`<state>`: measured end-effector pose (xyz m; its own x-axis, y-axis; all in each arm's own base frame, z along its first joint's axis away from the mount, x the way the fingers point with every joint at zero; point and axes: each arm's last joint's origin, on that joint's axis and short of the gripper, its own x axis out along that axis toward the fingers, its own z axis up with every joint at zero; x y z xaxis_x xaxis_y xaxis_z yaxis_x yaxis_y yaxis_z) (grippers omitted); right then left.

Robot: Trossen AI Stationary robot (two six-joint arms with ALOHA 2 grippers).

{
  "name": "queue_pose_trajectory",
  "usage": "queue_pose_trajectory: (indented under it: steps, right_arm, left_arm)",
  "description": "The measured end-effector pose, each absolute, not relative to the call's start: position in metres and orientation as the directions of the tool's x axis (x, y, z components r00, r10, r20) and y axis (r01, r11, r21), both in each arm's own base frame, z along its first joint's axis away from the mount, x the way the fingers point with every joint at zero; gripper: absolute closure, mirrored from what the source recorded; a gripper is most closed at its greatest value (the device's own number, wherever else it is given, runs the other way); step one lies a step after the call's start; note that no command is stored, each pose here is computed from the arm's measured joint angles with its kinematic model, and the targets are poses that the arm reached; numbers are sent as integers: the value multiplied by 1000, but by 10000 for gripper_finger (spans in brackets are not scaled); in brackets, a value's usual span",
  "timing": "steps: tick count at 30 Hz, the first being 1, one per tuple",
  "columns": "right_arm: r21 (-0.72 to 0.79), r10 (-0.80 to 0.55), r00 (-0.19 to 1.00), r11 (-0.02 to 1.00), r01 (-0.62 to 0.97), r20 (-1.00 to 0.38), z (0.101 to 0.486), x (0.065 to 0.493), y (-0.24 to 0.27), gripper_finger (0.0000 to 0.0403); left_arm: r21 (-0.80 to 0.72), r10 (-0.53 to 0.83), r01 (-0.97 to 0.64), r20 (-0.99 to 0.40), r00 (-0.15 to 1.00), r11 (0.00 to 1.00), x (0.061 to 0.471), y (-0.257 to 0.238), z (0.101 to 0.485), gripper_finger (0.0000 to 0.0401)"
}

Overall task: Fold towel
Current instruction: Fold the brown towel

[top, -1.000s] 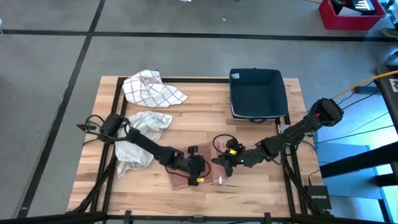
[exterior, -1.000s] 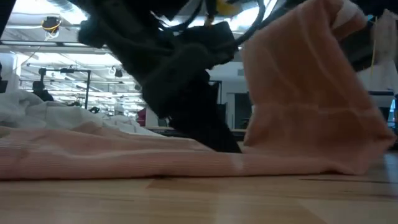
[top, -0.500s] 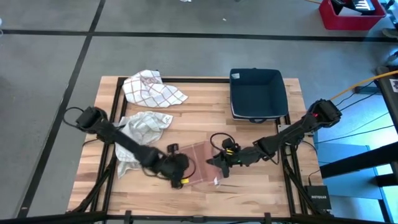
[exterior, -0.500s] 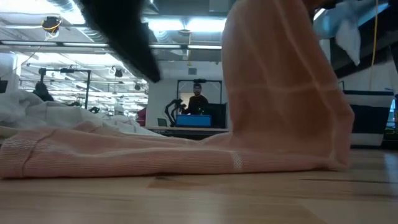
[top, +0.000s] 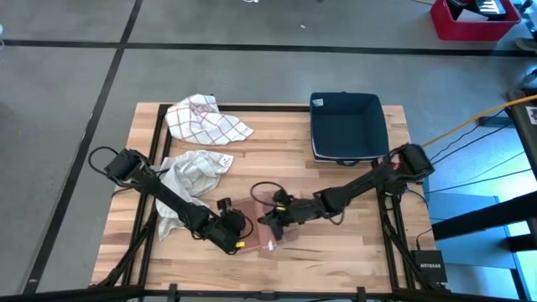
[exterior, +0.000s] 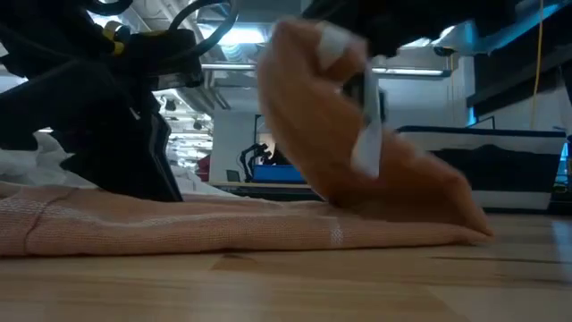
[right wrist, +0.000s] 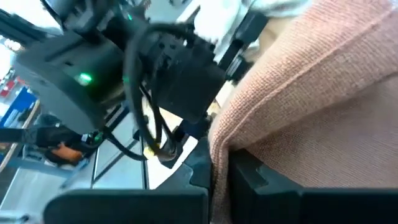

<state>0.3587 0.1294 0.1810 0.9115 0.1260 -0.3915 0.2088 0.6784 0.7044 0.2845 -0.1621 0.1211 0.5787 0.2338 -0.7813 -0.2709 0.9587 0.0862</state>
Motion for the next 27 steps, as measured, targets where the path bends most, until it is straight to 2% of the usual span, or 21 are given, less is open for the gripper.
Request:
queue_pose_trajectory:
  steps: [7, 15, 18, 23, 27]
  right_arm:
    - [703, 152, 892, 676, 220, -425, 163, 380, 129, 377]
    - [699, 142, 892, 678, 230, -430, 161, 381, 129, 370]
    - [699, 138, 893, 677, 231, -429, 161, 381, 129, 339]
    - [714, 87, 901, 644, 275, -425, 160, 382, 127, 265]
    - [733, 89, 916, 632, 252, -392, 163, 384, 126, 223]
  left_arm:
    - [93, 232, -260, -783, 577, 961, 284, -162, 121, 270]
    - [102, 209, -219, -809, 550, 970, 281, -161, 126, 270]
    - [49, 147, -202, -851, 505, 978, 276, -161, 144, 270]
    - [-49, 76, -201, -819, 568, 978, 267, -165, 188, 270]
    - [-85, 45, -186, -795, 605, 979, 256, -163, 210, 270]
